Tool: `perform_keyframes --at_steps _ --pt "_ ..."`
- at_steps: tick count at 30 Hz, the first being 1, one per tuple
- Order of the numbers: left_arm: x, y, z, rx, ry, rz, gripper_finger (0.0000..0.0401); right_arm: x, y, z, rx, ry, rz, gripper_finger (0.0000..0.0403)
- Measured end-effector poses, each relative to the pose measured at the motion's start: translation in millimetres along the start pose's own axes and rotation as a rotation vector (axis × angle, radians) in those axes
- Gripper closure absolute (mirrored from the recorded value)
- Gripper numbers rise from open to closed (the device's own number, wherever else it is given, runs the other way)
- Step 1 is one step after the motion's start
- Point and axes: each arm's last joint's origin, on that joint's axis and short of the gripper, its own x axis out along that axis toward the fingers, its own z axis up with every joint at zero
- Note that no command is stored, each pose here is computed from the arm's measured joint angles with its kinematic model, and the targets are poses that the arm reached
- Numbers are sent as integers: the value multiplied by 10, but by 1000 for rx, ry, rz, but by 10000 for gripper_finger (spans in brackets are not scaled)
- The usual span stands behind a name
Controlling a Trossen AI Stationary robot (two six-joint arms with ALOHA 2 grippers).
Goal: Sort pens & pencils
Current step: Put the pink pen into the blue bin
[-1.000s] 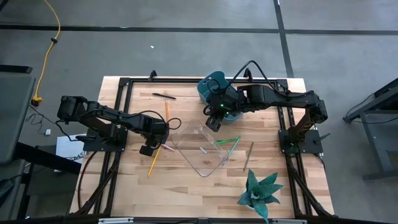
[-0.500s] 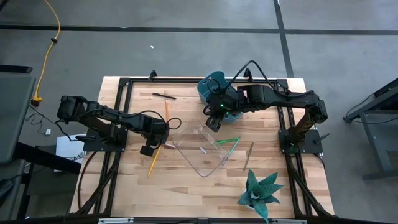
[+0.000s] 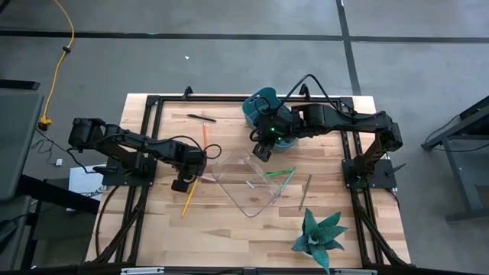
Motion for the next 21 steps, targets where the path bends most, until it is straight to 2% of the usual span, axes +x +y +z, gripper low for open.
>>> perform_keyframes --at_steps 12,21 --pt "-8 -17 -16 -23 9 -46 366 0 0 0 0 0 0 306" --pt "-239 -11 62 12 -67 -38 369 -1 -1 2 0 -2 0 306"
